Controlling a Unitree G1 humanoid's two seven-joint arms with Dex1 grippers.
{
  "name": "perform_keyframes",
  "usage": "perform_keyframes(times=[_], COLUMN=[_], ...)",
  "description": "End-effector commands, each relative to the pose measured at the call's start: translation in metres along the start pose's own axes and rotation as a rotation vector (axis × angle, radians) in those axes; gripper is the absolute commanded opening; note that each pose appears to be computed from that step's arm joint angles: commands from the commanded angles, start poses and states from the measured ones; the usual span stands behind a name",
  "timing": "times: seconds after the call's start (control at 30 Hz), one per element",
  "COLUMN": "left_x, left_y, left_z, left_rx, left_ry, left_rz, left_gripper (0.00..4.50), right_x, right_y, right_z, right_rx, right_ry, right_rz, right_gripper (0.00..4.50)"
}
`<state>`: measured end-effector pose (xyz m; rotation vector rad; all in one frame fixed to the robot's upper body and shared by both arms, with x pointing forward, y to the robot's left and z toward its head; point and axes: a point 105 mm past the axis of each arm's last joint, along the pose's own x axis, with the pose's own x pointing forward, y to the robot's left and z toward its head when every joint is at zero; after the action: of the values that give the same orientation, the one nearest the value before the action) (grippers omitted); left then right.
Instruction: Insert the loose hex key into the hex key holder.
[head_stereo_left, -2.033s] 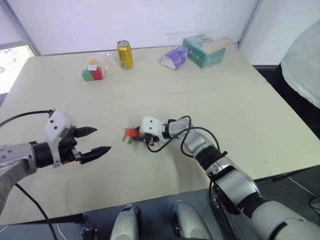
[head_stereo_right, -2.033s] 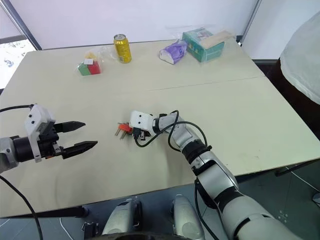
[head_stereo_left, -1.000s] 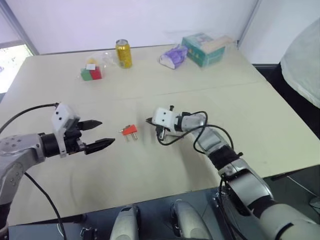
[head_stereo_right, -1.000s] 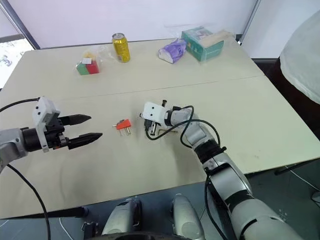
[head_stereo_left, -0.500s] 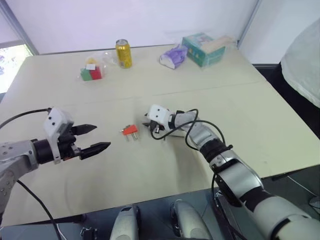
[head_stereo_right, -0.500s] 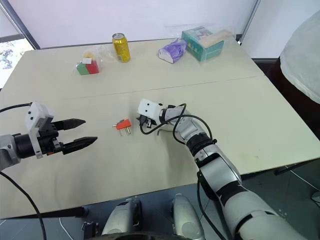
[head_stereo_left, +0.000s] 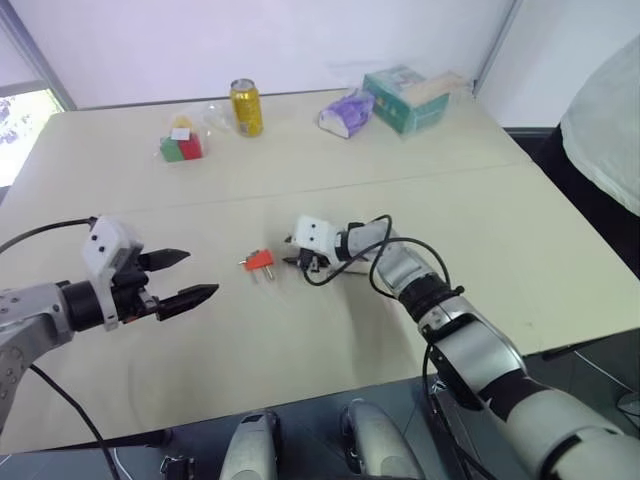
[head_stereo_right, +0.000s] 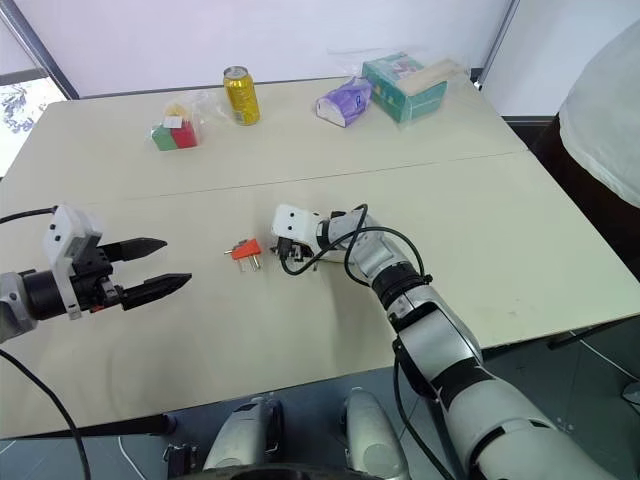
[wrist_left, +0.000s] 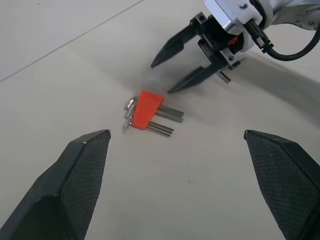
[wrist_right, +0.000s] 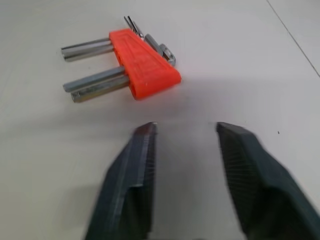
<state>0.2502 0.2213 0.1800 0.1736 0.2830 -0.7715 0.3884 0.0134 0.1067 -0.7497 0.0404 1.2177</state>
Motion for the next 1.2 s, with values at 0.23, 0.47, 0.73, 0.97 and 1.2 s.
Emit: perform_keyframes(times=[0.23, 0.47, 0.73, 0.97, 1.2], left_x=[0.000, -0.001, -0.003, -0.011, -0.024], left_y=[-0.001, 0.000, 0.001, 0.005, 0.016], left_z=[0.013, 0.014, 0.014, 0.012, 0.000], left_rx=[0.053, 0.055, 0.053, 0.035, -0.016], left_ry=[-0.025, -0.022, -0.022, -0.019, 0.017], left_rz=[-0.006, -0.004, 0.007, 0.028, 0.058], left_gripper=[4.50, 4.50, 4.50, 4.50, 4.50], right_x=[0.006, 0.013, 0.022, 0.030, 0.030], right_y=[0.000, 0.009, 0.016, 0.026, 0.033], right_z=[0.010, 0.017, 0.024, 0.025, 0.014], right_rx=[-0.010, 0.004, 0.032, 0.065, 0.110], right_ry=[-0.023, -0.045, -0.064, -0.062, -0.036], right_rz=[0.007, 0.040, 0.048, 0.066, 0.077], right_gripper=[4.46, 4.46, 4.46, 4.46, 4.46])
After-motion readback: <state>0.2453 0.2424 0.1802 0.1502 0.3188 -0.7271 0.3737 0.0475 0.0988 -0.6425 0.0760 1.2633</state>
